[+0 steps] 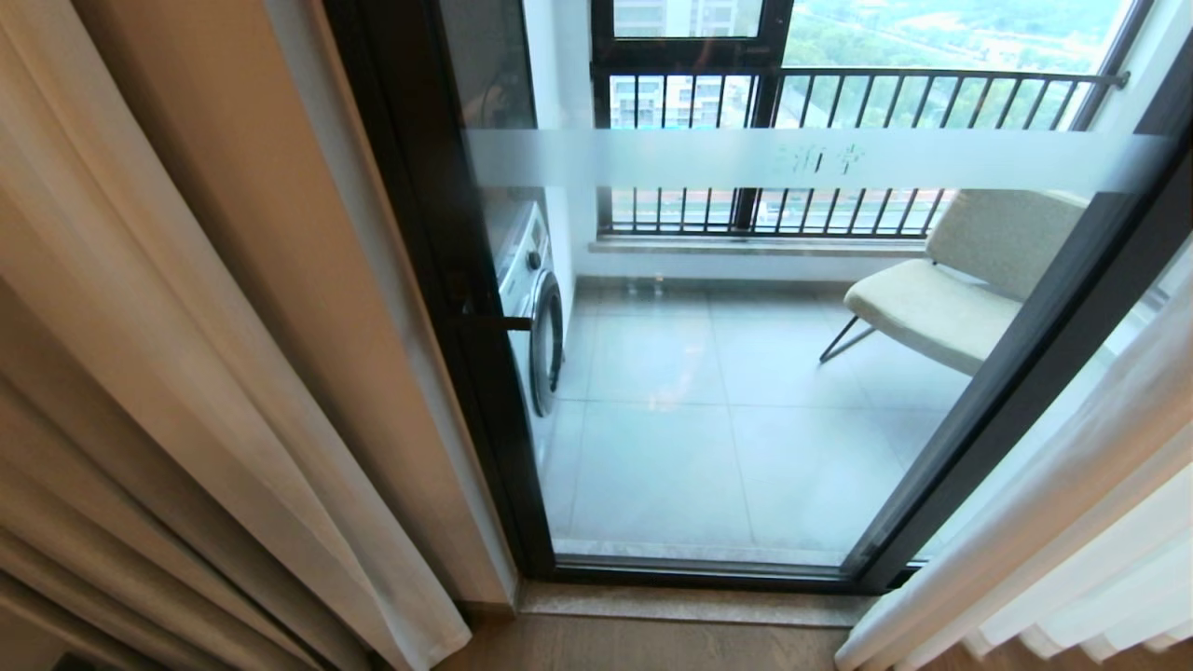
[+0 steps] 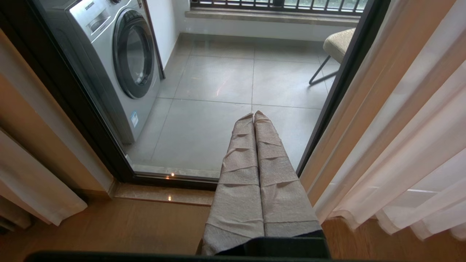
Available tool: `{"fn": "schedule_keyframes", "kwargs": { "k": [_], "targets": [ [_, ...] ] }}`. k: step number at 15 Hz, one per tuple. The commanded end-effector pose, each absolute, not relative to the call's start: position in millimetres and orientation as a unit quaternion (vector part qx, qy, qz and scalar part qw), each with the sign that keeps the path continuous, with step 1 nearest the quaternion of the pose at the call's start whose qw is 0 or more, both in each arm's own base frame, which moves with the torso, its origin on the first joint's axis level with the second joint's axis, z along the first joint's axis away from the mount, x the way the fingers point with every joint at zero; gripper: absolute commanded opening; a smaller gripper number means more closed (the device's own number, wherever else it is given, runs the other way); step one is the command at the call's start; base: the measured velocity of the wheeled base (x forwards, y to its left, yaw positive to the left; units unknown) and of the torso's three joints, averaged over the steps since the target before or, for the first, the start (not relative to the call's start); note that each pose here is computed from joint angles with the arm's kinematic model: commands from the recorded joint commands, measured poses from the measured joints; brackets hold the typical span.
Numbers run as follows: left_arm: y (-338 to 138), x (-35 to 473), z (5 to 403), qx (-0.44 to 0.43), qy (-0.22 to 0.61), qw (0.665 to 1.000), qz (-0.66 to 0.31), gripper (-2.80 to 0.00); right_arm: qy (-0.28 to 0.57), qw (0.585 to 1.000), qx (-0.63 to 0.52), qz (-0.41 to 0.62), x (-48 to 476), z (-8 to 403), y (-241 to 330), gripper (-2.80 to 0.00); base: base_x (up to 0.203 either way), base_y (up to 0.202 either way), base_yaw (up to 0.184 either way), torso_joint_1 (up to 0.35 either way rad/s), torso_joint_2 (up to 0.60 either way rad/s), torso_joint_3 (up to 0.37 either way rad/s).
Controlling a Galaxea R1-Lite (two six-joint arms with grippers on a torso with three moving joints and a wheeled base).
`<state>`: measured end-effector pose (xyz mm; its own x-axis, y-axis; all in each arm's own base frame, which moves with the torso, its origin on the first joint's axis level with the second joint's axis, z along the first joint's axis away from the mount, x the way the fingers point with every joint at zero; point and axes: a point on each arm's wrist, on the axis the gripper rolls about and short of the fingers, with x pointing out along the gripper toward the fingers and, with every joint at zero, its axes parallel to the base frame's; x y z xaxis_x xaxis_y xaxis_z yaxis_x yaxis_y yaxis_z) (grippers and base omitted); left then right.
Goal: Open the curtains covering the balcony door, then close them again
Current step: Pull the inner curtains open on both sides
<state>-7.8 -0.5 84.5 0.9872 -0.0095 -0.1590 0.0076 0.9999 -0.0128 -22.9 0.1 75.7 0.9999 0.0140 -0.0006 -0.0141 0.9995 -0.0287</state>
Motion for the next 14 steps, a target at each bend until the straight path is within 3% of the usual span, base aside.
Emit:
{"fn": "schedule_keyframes", "kwargs": {
  "k": [1, 14],
  "targets": [
    [-0.2, -21.6, 76.9, -0.004, 0.017, 1.000, -0.004, -2.80, 0.001, 1.000, -0.015, 0.007, -22.9, 75.6, 0.1, -2.80, 0.000, 0.000, 0.000, 0.000, 0.00, 0.000],
    [-0.1, -22.9, 76.1, -0.003, -0.002, 1.000, -0.002, -2.80, 0.000, 1.000, -0.015, 0.007, -22.9, 75.7, 0.1, -2.80, 0.000, 0.000, 0.000, 0.000, 0.00, 0.000]
  ]
}}
